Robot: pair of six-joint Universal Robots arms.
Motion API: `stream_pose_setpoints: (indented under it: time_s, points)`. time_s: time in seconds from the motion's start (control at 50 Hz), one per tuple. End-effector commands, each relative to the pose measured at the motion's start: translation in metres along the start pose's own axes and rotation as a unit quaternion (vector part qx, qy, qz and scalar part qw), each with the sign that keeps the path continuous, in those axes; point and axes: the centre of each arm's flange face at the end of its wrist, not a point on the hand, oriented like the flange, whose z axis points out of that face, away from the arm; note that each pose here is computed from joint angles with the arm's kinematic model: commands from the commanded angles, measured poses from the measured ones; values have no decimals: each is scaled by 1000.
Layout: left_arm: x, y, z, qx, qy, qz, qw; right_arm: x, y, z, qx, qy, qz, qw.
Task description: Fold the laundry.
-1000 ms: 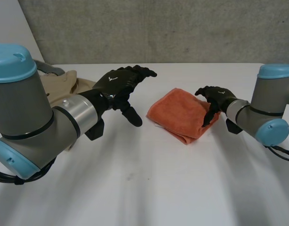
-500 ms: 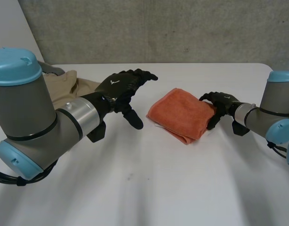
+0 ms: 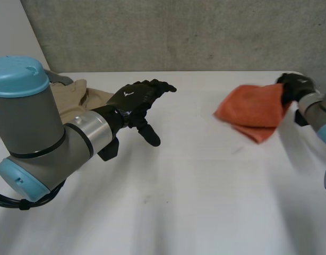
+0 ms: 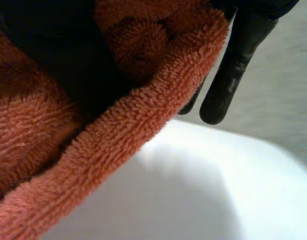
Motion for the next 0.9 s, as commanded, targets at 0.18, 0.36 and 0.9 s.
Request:
stream_pose_setpoints:
  time_s: [0.18,0.36,0.9]
  points:
    - [-2,2,1,-1,-2,-1,1000,117,-4,-2,20,177,-76,981]
    - [-2,4,2,-4,-3,-2,1000,135,5,-5,2,178,-93,980]
    - [-12,-40,-15,58,-26,25,998,93,-128,-84,-84,247,-365,894]
